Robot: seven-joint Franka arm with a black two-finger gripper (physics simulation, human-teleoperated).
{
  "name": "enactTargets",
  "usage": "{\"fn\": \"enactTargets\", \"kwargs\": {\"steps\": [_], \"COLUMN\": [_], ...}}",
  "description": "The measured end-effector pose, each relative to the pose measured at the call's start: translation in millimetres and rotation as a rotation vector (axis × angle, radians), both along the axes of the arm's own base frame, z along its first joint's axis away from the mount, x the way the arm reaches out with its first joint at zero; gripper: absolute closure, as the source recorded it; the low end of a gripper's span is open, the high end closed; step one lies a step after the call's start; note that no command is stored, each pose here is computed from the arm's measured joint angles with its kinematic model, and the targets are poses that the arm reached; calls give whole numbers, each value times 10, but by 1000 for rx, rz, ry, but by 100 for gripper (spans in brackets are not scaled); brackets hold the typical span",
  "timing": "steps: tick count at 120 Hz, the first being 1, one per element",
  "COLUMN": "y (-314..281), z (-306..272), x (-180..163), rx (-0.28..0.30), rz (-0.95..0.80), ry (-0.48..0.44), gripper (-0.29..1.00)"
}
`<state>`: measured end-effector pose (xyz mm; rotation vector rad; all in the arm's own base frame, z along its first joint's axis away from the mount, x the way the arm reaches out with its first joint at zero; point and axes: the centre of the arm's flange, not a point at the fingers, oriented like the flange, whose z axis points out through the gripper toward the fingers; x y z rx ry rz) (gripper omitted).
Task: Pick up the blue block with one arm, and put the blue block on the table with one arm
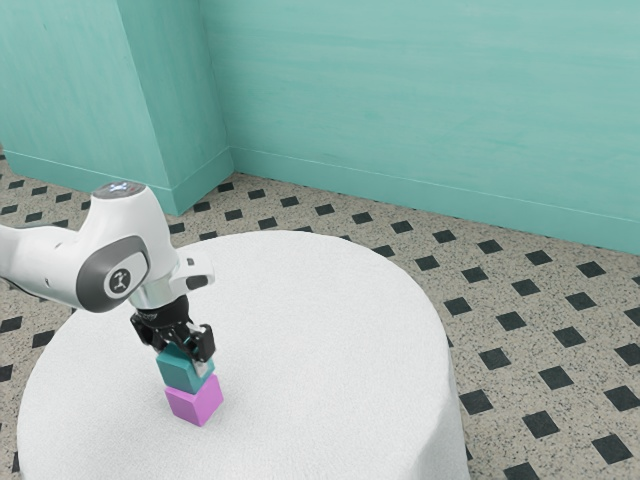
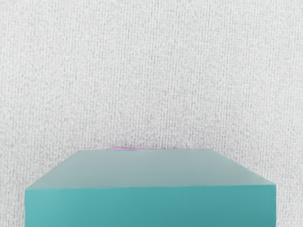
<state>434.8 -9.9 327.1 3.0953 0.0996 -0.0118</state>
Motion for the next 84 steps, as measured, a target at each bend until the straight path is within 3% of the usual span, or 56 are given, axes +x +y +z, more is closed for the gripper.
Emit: {"fn": "enactTargets", "kwargs": {"steps": [40, 54, 62, 73, 84], "y": [-7, -146, -249, -317, -414], "z": [142, 334, 321, 41, -284], "x": [76, 568, 1052, 1552, 1779], "rx": [4, 6, 1, -7, -16], "rz": [9, -21, -43, -60, -80], "ry": [-34, -82, -87, -58, -19], "gripper": [30, 30, 30, 30, 30]}}
